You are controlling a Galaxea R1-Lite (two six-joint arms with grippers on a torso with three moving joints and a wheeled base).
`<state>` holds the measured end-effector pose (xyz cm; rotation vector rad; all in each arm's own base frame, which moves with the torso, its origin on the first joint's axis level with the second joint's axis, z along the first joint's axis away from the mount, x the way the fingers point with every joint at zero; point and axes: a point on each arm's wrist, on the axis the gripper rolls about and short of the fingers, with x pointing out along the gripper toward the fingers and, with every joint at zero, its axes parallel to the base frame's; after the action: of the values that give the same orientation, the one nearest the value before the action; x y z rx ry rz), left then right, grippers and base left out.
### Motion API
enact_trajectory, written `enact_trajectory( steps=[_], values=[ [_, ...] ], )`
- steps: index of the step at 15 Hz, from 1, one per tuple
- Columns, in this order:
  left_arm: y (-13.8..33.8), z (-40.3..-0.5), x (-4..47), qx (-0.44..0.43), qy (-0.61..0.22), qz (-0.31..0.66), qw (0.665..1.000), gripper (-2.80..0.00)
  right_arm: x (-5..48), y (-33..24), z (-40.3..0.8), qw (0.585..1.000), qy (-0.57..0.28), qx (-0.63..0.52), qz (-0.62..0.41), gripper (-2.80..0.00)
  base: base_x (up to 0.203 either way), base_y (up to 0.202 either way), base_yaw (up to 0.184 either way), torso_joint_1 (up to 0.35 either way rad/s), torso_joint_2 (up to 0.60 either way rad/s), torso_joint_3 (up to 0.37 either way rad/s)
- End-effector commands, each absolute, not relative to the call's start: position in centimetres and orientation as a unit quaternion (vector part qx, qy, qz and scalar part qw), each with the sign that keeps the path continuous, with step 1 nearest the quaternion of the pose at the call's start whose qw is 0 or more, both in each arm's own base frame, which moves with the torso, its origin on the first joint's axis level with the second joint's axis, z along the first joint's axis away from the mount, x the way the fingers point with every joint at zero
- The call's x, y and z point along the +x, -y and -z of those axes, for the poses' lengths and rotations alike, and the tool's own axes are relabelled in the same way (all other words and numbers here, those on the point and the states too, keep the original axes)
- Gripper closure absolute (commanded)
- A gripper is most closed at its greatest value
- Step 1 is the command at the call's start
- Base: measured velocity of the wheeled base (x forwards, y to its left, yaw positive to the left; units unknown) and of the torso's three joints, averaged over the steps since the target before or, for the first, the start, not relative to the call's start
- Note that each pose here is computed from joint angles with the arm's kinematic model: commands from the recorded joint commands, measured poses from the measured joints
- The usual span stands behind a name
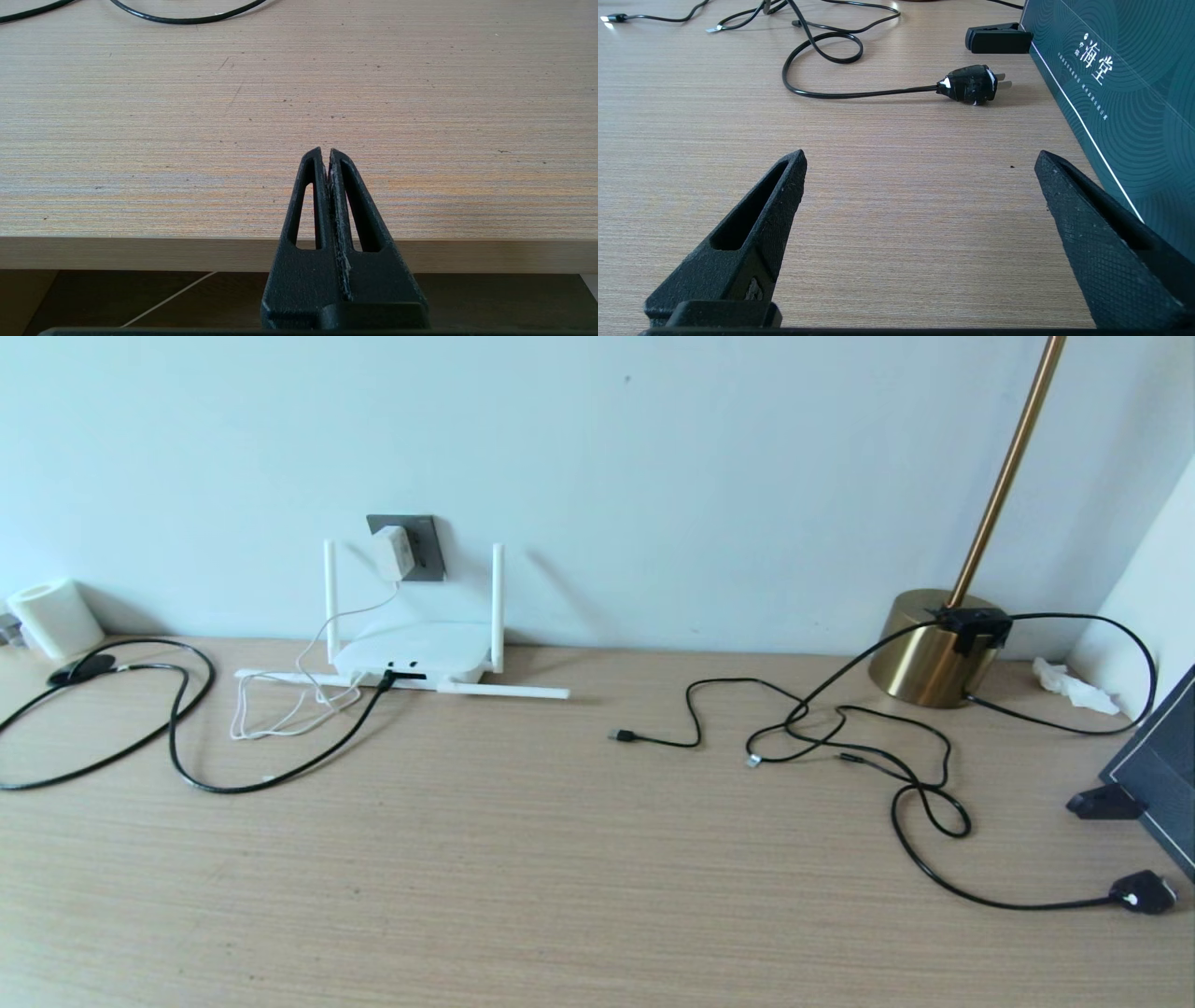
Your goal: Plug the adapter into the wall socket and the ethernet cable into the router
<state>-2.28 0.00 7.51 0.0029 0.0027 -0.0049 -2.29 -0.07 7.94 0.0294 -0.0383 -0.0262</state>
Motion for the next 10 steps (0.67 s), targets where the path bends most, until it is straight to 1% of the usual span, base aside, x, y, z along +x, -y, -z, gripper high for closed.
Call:
enact_trajectory(
  steps=[1,10],
  values=[
    [0.00,-7.51,-2.29,0.002,-0.001,0.002,1.000,0.00,-2.20,0.07,-7.63,1.000,0.014,0.014,0.013,-2.80,0.000,0.000,0.000,0.000,0.00,0.000],
    [0.00,-7.51,-2.29,0.002,-0.001,0.002,1.000,0.00,-2.20,0.07,-7.63,1.000,0.013,0.022,0.015,-2.80,0.000,0.000,0.000,0.000,0.00,0.000]
  ],
)
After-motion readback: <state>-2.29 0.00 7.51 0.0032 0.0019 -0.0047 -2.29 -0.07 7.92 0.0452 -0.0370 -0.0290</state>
